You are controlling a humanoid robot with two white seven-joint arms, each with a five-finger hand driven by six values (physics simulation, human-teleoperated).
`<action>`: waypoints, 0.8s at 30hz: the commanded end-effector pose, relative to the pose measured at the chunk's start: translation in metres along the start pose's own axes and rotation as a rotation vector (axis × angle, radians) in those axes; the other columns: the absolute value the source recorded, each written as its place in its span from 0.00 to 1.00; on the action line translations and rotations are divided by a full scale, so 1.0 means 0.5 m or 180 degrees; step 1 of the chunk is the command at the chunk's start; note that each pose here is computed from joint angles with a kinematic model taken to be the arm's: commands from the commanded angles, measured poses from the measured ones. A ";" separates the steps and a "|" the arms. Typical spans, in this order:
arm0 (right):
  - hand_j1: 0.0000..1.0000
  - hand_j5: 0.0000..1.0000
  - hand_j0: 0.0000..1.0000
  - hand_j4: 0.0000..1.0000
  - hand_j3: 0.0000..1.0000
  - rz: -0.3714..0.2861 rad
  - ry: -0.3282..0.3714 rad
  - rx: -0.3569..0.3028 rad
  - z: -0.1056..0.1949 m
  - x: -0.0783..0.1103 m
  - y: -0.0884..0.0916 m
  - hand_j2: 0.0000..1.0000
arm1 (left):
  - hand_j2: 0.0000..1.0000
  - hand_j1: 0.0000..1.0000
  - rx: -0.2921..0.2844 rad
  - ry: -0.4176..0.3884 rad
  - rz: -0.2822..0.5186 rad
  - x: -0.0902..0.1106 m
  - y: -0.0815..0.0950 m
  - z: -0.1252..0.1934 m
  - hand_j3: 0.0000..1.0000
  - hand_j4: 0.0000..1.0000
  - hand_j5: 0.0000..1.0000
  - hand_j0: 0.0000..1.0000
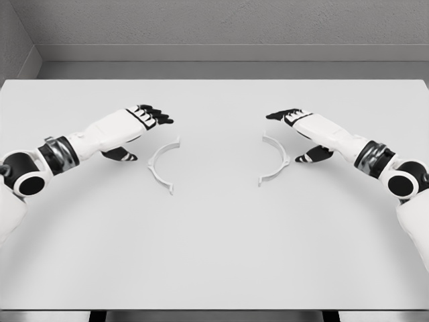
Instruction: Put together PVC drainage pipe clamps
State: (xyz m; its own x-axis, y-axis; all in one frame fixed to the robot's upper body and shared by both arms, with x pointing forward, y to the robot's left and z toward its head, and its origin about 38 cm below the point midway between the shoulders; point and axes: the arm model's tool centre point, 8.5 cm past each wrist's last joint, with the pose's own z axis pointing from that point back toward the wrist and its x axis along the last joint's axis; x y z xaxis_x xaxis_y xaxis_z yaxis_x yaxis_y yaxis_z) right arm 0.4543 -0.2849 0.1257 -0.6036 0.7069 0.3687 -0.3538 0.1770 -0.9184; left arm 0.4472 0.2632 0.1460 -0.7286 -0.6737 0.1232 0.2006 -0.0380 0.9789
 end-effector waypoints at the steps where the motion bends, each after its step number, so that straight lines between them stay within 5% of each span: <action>1: 1.00 1.00 1.00 1.00 1.00 -0.0031 0.0011 -0.0007 0.001 -0.003 0.001 1.00 | 1.00 1.00 -0.0006 0.0010 0.0074 -0.001 -0.011 -0.006 1.00 1.00 1.00 1.00; 24: 1.00 1.00 1.00 1.00 1.00 -0.0074 -0.0063 -0.0007 -0.021 0.014 0.012 1.00 | 1.00 1.00 -0.0050 -0.0068 0.0126 0.024 -0.029 -0.039 1.00 1.00 1.00 1.00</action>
State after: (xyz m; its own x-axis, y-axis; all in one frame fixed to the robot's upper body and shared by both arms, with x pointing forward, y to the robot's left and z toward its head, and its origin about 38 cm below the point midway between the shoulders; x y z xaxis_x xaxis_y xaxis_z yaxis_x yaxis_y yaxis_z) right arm 0.4553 -0.2734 0.1217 -0.6106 0.6927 0.3838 -0.3645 0.1845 -0.9128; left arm 0.4482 0.2414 0.1297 -0.7349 -0.6591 0.1597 0.2385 -0.0307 0.9707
